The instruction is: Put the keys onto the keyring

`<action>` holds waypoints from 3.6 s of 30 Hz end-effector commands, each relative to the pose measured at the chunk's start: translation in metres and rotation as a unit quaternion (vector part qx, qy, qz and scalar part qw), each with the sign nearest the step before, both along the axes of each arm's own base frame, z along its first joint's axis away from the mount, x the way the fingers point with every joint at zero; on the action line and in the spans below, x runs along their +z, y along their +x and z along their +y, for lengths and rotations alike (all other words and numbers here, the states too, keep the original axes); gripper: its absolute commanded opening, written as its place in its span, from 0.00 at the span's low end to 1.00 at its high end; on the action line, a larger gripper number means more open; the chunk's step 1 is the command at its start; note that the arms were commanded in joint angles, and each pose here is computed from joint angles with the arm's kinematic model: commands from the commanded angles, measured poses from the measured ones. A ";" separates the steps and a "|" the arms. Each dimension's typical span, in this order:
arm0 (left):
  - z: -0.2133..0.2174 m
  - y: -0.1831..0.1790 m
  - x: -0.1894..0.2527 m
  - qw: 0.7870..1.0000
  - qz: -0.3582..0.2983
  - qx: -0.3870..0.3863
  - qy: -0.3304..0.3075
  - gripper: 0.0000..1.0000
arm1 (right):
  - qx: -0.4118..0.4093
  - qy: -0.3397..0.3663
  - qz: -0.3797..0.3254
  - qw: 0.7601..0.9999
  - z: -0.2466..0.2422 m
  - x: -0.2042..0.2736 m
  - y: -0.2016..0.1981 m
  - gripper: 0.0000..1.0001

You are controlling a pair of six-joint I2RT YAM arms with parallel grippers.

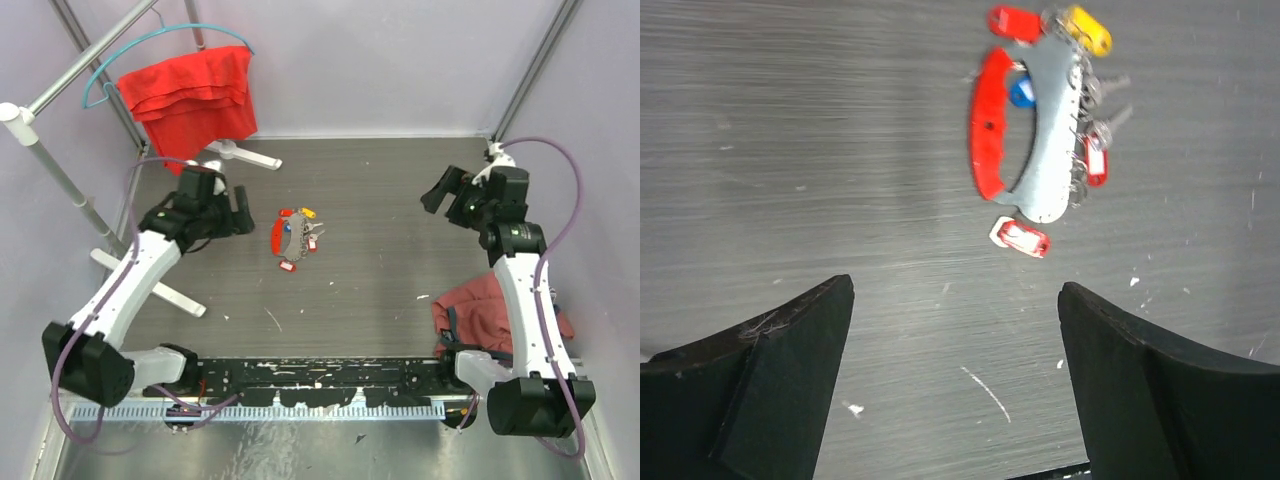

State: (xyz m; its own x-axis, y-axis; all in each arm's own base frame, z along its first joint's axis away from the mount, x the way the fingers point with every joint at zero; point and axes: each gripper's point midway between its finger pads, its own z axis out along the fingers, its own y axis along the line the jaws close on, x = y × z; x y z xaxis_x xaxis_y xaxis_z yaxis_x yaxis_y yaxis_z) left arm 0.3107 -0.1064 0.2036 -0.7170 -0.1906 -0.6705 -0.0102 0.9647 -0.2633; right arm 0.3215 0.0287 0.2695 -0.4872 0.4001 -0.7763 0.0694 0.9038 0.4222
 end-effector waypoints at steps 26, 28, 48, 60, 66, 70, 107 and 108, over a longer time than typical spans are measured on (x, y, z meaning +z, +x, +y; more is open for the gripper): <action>-0.085 0.091 -0.155 0.972 0.149 -0.085 0.158 0.65 | 0.145 -0.033 0.064 0.987 0.083 -0.071 -0.023 0.97; -0.089 0.091 -0.159 0.971 0.149 -0.088 0.168 0.65 | 0.145 -0.034 0.064 0.987 0.082 -0.072 -0.023 0.97; -0.085 0.086 -0.180 0.964 0.167 -0.076 0.192 0.20 | 0.144 -0.041 0.054 0.987 0.080 -0.062 -0.023 0.98; -0.108 0.057 -0.118 0.982 0.131 -0.112 0.079 0.18 | 0.194 -0.009 0.010 0.981 0.112 -0.061 -0.025 0.98; -0.104 0.040 -0.104 0.985 0.119 -0.112 0.060 0.21 | 0.228 0.009 0.005 0.974 0.154 -0.069 -0.028 0.98; -0.087 0.038 -0.117 0.982 0.132 -0.092 0.095 0.33 | 0.219 0.005 0.022 0.975 0.164 -0.080 -0.027 0.98; -0.116 0.060 -0.189 0.961 0.171 -0.132 0.174 0.70 | 0.197 -0.035 0.047 0.979 0.145 -0.099 -0.036 0.99; -0.116 0.060 -0.191 0.960 0.173 -0.132 0.174 0.69 | 0.197 -0.035 0.047 0.979 0.145 -0.099 -0.036 0.99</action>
